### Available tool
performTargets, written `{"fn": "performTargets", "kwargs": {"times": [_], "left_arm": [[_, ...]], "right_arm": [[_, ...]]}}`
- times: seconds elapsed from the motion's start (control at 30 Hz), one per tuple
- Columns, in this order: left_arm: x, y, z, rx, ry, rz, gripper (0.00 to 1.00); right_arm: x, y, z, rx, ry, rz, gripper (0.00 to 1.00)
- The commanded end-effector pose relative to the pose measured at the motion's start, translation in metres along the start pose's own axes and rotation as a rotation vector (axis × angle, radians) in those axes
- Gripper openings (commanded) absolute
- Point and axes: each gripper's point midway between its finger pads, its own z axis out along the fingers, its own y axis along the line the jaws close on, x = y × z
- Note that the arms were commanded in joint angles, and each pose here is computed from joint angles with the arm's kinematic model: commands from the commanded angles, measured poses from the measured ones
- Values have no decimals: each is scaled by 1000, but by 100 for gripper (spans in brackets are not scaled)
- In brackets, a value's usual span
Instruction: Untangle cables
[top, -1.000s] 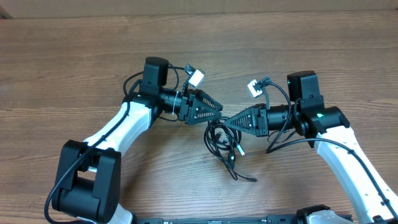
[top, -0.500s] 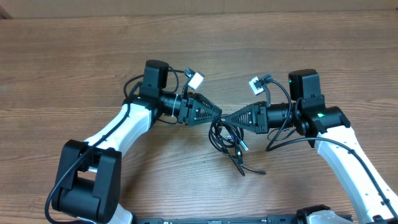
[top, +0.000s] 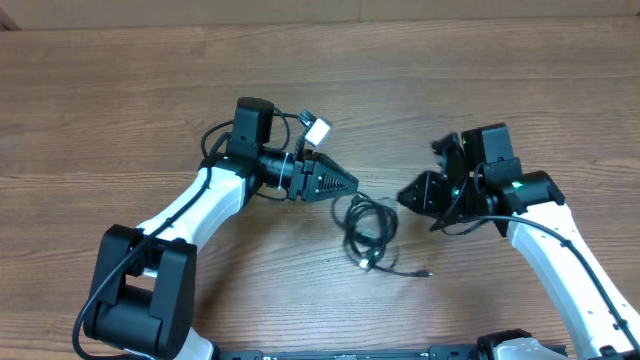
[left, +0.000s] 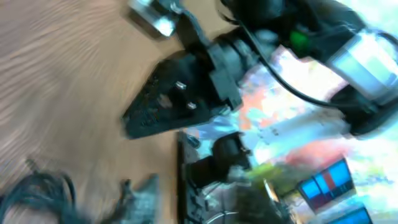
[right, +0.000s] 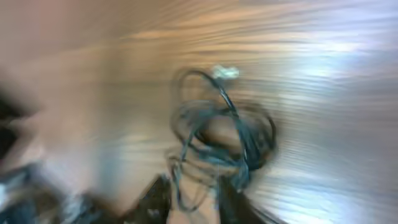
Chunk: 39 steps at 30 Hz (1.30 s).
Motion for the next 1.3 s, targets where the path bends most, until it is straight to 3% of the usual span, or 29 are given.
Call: {"fn": "performTargets", "kwargs": {"times": [0.0, 0.07, 0.17, 0.27, 0.37, 0.53, 0.97, 1.2, 1.27], "left_arm": [[6, 44, -2, -236, -16, -59, 59], [10, 62, -7, -341, -19, -95, 65], [20, 83, -16, -478, -12, -158, 65], [31, 108, -33, -658, 1, -207, 75], [38, 127, -50, -806, 38, -156, 76], [43, 127, -45, -810, 99, -76, 70], [60, 143, -24, -1024, 302, 145, 69], [61, 139, -7, -1004, 345, 237, 57], [61, 139, -6, -1004, 348, 240, 58]], "right_arm": [[-10, -44, -9, 256, -85, 100, 35], [-4, -47, -9, 268, -62, 108, 38], [4, -50, -10, 283, -32, 120, 38], [8, -50, -10, 282, -15, 128, 38], [12, -30, -5, 168, 25, 129, 40], [14, -18, -4, 101, 43, 121, 40], [14, -18, -4, 101, 43, 122, 39], [14, -18, -4, 101, 43, 122, 39], [14, -18, -4, 101, 43, 122, 39]]}}
